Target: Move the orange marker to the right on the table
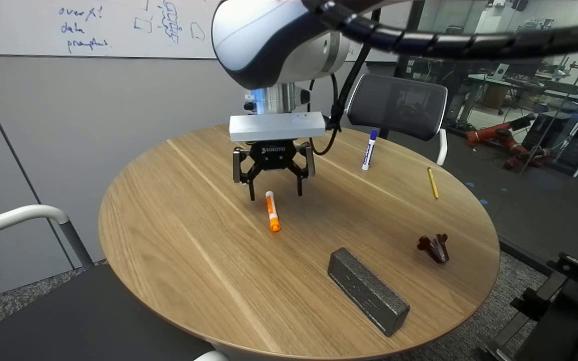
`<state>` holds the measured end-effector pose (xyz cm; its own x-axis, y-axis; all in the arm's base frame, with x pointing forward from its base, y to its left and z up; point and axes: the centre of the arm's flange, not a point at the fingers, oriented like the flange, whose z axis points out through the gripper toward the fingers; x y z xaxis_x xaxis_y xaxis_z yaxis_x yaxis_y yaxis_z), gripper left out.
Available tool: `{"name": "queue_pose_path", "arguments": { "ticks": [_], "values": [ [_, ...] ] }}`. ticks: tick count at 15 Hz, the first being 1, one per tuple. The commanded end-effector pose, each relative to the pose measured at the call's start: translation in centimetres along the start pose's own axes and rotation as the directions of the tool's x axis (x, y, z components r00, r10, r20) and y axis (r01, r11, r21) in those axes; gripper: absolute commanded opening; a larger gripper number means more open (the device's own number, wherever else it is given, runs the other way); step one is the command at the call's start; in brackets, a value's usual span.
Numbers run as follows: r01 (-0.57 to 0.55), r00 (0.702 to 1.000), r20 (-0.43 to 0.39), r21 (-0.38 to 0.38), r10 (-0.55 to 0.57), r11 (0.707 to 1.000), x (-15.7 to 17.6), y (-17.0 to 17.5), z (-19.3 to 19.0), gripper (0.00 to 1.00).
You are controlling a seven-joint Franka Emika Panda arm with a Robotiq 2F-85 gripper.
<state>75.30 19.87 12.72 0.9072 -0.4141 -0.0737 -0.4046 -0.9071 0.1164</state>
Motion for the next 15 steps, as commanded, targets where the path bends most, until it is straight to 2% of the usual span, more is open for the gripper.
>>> {"name": "queue_pose_path", "arguments": {
  "ticks": [1,2,4,6,9,14,15],
  "values": [
    [-0.04,0.999,-0.021,-0.027,0.039,0.999,3.8,-3.4,1.4,1.0],
    [-0.046,0.999,-0.021,-0.032,0.045,0.998,3.9,-3.4,2.1,0.96],
    [-0.055,0.998,-0.02,-0.042,0.054,0.998,4.0,-3.2,3.2,0.72],
    [-0.062,0.998,-0.021,-0.049,0.061,0.997,4.1,-3.1,3.9,0.62],
    [-0.07,0.997,-0.026,-0.048,0.069,0.996,4.1,-3.2,3.8,0.37],
    [-0.069,0.997,-0.033,-0.049,0.067,0.996,3.3,-3.1,2.7,0.01],
    [-0.066,0.997,-0.033,-0.048,0.065,0.997,2.9,-2.7,2.3,0.01]
  ]
}}
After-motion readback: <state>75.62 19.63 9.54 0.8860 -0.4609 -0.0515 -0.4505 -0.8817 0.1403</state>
